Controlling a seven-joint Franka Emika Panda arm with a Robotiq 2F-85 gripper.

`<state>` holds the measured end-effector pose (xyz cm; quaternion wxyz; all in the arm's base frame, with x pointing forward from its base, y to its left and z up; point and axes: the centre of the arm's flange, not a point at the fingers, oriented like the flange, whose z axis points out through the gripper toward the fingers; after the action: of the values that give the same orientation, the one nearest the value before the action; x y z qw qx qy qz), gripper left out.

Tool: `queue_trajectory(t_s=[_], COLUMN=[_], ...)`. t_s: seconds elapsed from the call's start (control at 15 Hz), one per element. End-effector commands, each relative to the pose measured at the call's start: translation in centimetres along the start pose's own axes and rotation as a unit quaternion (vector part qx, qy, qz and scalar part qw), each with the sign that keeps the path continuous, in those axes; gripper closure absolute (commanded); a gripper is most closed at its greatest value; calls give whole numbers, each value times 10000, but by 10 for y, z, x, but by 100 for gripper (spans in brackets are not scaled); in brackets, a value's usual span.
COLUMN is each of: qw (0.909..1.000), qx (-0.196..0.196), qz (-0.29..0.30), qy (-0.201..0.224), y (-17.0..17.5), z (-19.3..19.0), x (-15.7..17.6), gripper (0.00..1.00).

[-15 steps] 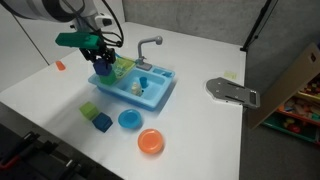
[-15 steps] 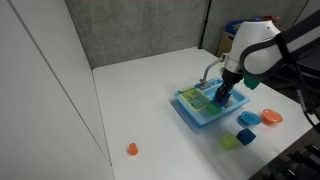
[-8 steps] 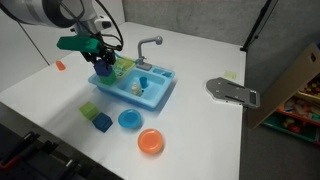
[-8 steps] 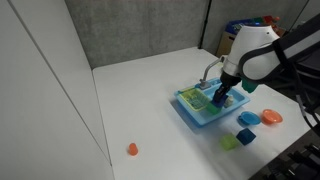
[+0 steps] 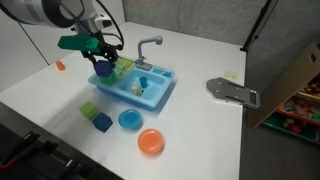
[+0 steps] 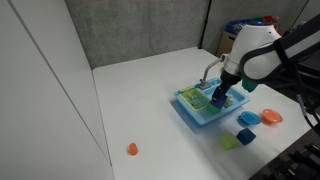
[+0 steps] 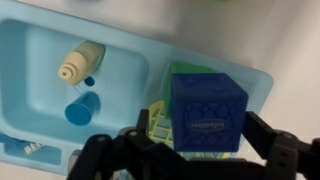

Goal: Put the blue building block on top of the green building block, remove the bottle from the sink and put it on top of the blue building block

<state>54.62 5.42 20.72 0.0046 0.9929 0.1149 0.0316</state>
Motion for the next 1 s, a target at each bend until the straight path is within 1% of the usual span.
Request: queue_trajectory(t_s=[0.0, 0.27, 0.53, 0.93], qw=[9997, 9986, 9966, 9941], qx=[-128, -162, -223, -298], qz=[97, 374, 659, 917], qy=[172, 331, 436, 496], y=[14, 39, 66, 89], z=[-21, -38, -46, -50], x=[5, 16, 22, 22], gripper=[0, 0, 0, 0])
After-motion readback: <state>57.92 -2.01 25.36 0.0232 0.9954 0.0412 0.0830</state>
